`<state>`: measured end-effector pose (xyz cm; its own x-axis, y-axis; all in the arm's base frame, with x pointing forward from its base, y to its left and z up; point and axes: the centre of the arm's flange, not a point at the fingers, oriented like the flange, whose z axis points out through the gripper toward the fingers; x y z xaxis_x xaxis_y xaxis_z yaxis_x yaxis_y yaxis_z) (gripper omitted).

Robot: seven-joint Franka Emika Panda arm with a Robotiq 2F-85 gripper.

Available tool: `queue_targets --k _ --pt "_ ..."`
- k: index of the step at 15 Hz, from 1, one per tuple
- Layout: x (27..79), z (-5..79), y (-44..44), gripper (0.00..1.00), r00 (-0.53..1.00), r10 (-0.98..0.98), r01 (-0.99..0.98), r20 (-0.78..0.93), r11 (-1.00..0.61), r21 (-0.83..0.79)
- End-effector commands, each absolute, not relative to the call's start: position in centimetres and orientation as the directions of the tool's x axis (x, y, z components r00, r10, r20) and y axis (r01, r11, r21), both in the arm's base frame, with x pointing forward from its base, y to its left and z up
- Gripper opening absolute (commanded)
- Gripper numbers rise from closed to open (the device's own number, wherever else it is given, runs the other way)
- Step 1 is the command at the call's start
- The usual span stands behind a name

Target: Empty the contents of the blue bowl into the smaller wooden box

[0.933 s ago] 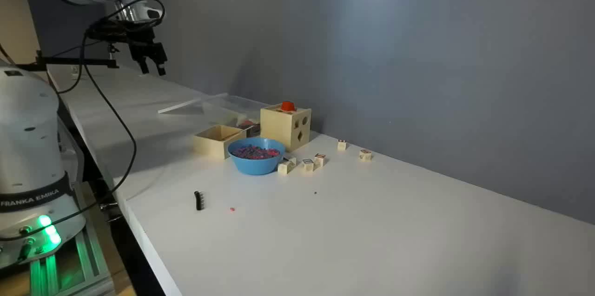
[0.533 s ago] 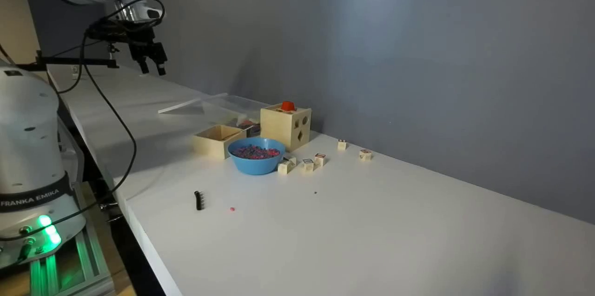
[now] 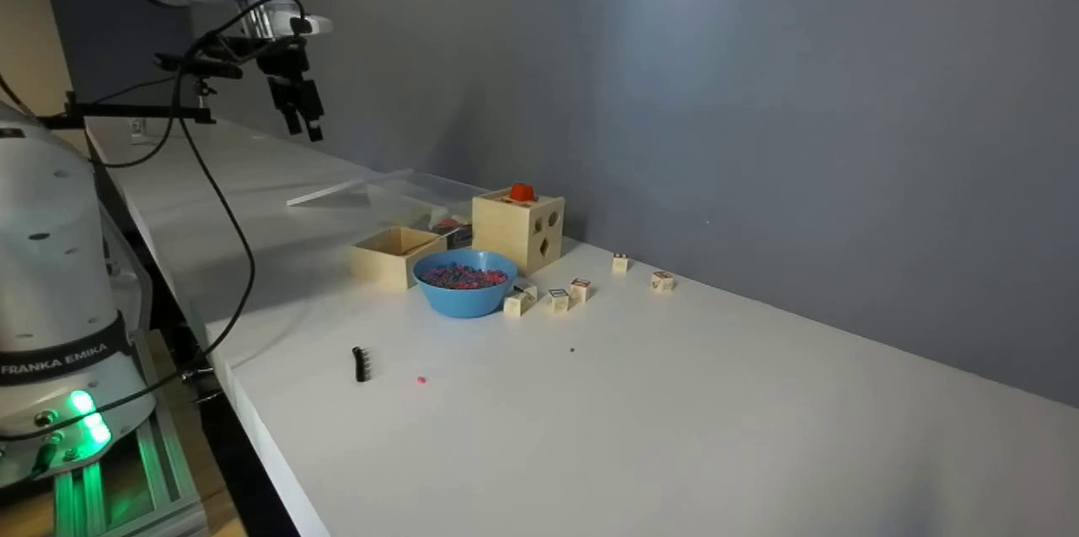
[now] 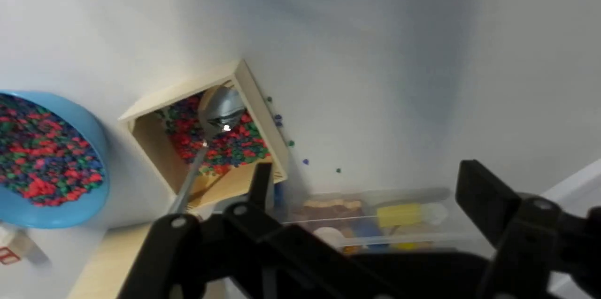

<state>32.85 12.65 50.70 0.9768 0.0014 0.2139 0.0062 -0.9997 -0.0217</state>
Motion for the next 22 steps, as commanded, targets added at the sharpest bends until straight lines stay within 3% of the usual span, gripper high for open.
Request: queue_targets --k 1,7,14,22 --pt "32.5 49.3 3.9 1.0 0.958 -0.206 -0.196 0.2 -0.978 -0.07" --pt "31.1 45.1 -8.0 1.0 0.947 -0.307 -0.299 0.098 -0.95 -0.095" --pt "31.2 46.5 -3.4 1.0 0.967 -0.201 -0.192 0.16 -0.979 -0.068" --pt "30.0 45.8 -18.0 1.0 0.904 -0.29 -0.171 0.314 -0.919 -0.356"
